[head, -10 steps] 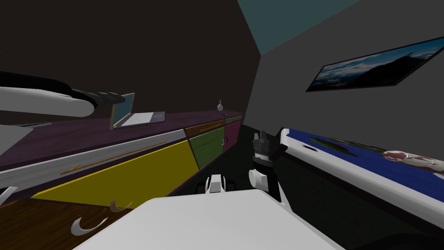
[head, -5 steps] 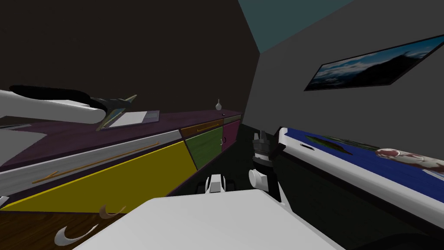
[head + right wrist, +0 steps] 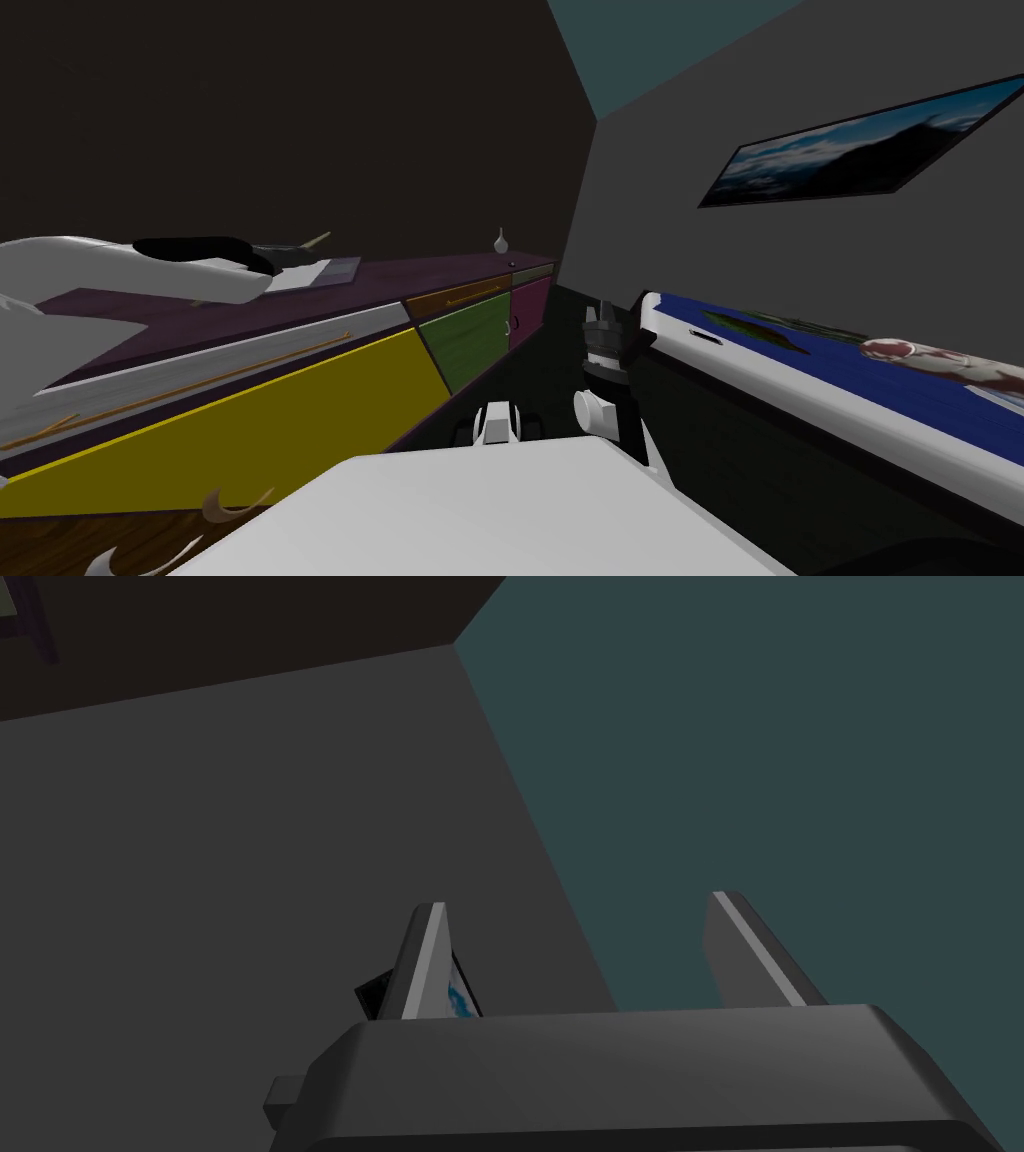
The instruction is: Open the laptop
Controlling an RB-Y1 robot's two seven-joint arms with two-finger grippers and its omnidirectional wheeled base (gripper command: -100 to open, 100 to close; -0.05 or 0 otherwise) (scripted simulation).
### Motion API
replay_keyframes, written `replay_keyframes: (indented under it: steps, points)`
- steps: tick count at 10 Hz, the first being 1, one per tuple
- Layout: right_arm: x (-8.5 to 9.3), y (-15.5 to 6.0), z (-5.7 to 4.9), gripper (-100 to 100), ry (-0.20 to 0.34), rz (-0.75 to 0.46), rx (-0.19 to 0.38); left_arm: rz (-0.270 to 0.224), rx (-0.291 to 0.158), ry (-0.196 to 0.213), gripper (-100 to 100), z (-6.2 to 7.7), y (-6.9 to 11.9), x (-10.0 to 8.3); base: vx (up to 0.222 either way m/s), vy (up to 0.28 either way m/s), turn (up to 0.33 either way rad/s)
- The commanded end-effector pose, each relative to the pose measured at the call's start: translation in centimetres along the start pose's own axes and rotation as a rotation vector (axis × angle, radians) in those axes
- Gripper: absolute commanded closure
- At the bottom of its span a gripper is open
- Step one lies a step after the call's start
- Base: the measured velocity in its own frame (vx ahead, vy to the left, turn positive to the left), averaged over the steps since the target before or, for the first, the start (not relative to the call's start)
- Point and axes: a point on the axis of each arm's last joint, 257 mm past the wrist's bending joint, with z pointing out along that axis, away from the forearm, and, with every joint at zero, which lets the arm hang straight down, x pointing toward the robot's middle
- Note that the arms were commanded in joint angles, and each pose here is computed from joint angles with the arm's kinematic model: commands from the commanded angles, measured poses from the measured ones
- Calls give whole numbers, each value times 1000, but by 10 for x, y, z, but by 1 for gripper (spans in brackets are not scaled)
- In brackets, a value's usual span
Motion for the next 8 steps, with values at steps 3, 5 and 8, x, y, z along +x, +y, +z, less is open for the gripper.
replay_keyframes:
  steps: [3,5,8]
  points:
    - [0,0,0,0,0,0,0,49,-6,-3,-100,-7,-1,-21,13,1,-17]
    - [0,0,0,0,0,0,0,55,-9,-7,-100,-14,0,-42,13,11,-21]
    - [0,0,0,0,0,0,0,59,-8,-12,-100,-22,-1,-58,13,1,-13]
